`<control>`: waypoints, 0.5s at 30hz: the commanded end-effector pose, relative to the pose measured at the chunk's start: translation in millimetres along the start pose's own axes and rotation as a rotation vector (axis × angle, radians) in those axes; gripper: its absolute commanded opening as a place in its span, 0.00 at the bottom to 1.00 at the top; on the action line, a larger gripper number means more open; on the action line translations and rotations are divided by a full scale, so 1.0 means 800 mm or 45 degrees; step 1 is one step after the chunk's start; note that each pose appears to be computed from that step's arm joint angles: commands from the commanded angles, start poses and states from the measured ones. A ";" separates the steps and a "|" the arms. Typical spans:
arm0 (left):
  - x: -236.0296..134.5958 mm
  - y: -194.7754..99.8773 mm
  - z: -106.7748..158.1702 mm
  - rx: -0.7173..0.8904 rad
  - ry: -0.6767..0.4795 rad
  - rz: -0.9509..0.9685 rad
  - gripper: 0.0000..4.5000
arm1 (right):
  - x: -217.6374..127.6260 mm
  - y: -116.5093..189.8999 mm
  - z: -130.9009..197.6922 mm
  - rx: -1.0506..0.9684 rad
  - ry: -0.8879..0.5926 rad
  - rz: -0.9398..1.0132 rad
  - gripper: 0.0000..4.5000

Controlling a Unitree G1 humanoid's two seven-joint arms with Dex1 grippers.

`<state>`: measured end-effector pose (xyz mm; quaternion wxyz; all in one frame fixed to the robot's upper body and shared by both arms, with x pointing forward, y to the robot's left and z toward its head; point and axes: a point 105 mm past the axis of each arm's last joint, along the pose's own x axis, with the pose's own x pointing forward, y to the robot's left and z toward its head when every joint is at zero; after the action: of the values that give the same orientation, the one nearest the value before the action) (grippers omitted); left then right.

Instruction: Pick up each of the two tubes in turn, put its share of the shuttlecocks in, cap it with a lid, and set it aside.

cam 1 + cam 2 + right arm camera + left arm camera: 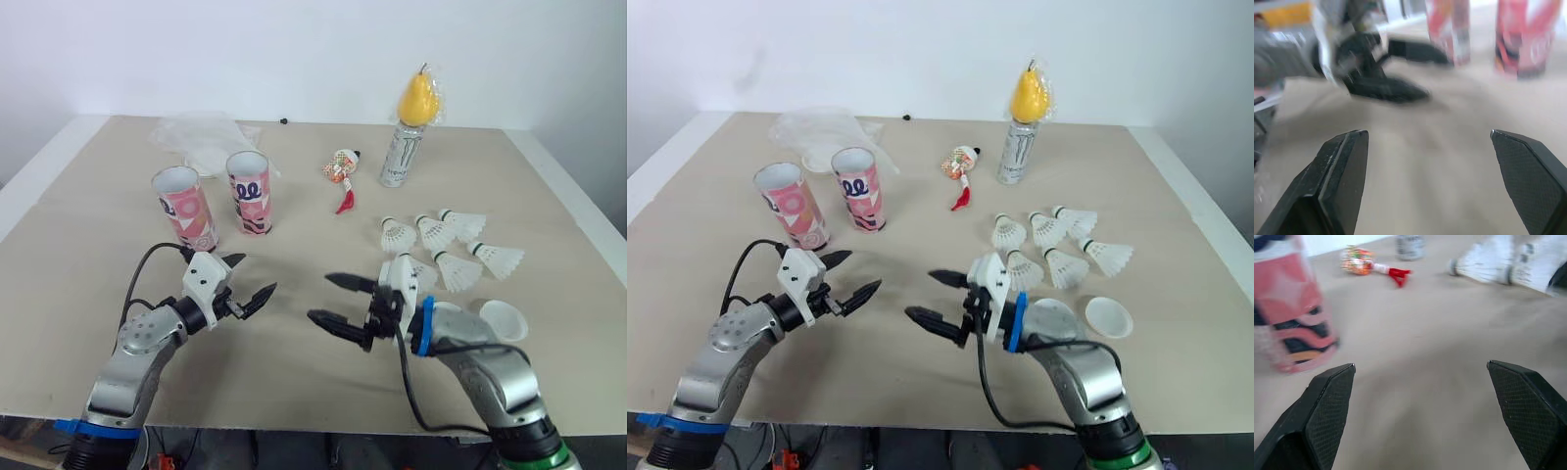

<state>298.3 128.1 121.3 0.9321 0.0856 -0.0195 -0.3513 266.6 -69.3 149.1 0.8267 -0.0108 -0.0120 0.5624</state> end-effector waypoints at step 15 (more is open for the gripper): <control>-0.041 0.080 -0.013 -0.147 -0.031 0.849 1.00 | 0.027 -0.092 0.047 -0.317 0.020 0.257 0.95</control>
<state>313.9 193.9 114.8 0.9988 0.0148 -0.0240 -0.0408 339.3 -77.3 176.5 0.7705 -0.0897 -0.0442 0.6295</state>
